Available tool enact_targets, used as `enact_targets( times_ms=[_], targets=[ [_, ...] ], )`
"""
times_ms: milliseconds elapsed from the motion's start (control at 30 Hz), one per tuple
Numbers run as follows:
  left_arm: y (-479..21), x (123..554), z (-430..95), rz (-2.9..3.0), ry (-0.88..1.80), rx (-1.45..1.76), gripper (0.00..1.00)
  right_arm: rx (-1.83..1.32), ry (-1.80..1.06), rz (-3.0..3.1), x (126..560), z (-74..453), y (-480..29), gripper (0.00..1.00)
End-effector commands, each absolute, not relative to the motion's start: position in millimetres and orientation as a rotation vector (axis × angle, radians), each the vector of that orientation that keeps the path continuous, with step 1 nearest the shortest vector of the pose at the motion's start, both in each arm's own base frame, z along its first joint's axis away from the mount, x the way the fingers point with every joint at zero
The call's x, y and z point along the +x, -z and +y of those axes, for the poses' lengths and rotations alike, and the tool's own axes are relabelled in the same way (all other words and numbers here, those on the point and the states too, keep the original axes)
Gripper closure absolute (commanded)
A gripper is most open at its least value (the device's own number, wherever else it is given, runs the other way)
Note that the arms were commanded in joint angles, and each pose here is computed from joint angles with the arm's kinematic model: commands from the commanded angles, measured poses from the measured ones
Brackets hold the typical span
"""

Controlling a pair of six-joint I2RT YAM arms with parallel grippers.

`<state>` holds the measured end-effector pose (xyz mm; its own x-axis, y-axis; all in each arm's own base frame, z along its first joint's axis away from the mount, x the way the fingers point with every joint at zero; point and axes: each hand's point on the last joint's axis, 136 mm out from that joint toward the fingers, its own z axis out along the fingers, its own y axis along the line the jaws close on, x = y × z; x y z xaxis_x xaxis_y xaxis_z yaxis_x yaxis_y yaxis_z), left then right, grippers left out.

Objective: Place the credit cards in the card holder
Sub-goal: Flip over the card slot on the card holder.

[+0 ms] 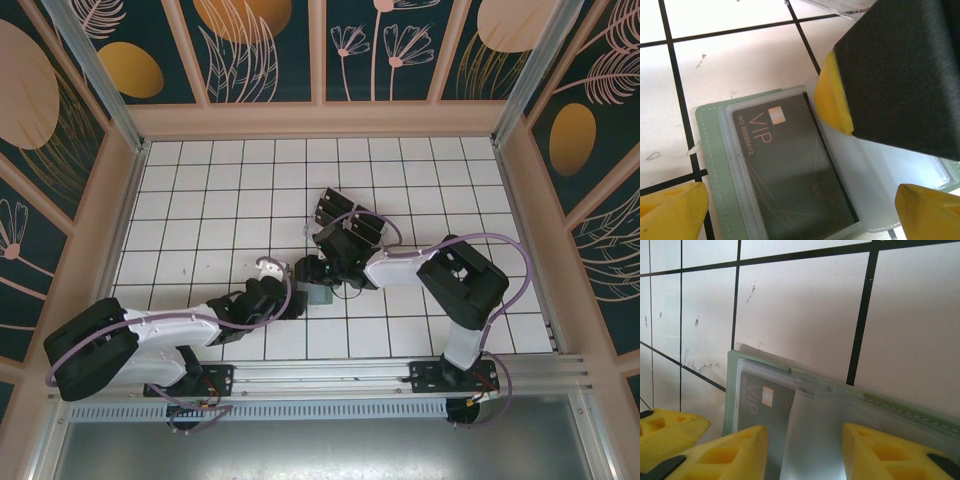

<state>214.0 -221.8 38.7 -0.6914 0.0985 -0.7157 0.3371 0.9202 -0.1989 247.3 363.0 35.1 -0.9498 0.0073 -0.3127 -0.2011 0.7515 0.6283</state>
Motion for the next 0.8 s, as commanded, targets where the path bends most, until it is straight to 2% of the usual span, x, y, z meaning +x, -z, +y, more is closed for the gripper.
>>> enact_targets(
  times_ms=[0, 267, 567, 767],
  targets=[
    [-37.6, 218.3, -221.0, 2.318, 0.363, 0.296, 0.05, -0.138, -1.018, 2.663, 243.0, 359.9, -34.7, 0.57],
    [-13.3, 215.7, -204.4, 2.393, 0.248, 0.247, 0.06, -0.136, -1.044, 2.634, 245.1, 361.5, -47.1, 0.57],
    [-5.7, 213.8, -201.1, 2.416, 0.235, 0.222, 0.07, -0.099, -1.039, 2.551, 248.1, 348.6, -79.9, 0.57],
    [-4.9, 213.8, -201.1, 2.416, 0.236, 0.219, 0.07, -0.060, -1.019, 2.563, 242.0, 336.4, -73.7, 0.57]
  ],
)
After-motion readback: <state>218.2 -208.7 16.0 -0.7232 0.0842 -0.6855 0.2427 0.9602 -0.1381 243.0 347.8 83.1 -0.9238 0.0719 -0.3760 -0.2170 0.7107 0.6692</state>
